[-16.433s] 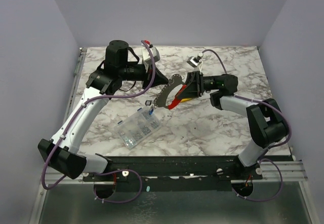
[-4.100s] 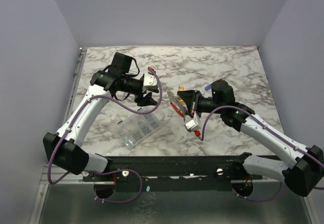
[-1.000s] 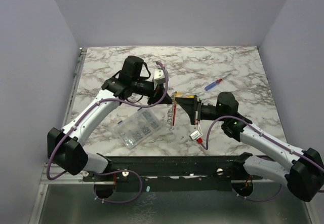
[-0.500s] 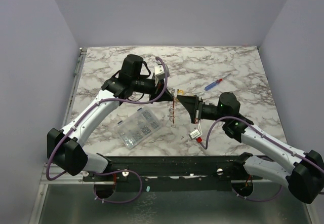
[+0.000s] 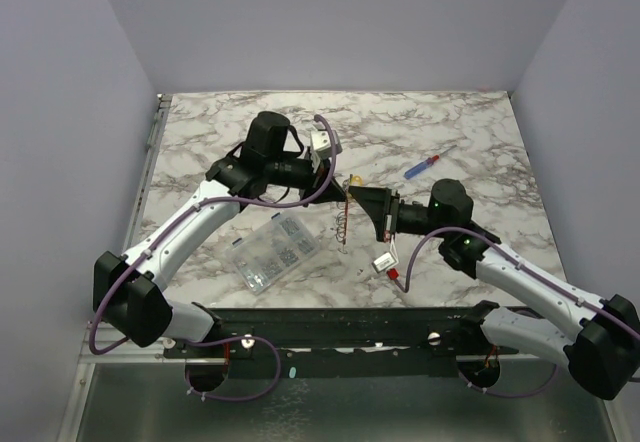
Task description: Remove the keys from the keyring
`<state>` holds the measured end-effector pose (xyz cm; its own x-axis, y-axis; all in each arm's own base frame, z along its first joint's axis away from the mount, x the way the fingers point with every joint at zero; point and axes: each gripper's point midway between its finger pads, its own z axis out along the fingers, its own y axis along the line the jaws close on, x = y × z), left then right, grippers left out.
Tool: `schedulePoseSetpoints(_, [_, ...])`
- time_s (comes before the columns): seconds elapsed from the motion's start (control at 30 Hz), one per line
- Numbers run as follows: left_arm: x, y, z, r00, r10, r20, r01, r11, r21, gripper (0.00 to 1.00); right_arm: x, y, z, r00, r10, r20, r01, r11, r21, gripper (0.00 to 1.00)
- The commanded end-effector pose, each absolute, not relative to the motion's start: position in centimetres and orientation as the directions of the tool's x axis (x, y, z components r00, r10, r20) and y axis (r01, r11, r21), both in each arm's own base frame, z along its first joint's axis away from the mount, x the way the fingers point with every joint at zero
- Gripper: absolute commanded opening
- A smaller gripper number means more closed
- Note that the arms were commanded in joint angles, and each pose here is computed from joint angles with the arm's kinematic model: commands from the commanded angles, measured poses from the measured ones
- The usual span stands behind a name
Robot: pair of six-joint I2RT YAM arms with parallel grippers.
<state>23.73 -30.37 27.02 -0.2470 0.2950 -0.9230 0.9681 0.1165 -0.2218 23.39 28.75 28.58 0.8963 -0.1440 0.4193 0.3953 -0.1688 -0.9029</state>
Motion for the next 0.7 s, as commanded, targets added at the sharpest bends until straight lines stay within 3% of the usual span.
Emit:
schedulePoseSetpoints(0.0, [23.9, -30.7, 27.6, -0.213, 0.283, -0.935, 0.974, 0.141, -0.179, 0.0, 22.8, 29.4, 31.2, 0.76, -0.096, 0.643, 0.623, -0.176, -0.762, 0.01])
schedulePoseSetpoints(0.67, [22.1, -32.2, 26.4, -0.204, 0.317, -0.926, 0.979, 0.067, -0.193, 0.0, 23.5, 29.4, 30.8, 0.78, -0.107, 0.616, 0.59, -0.202, -0.782, 0.01])
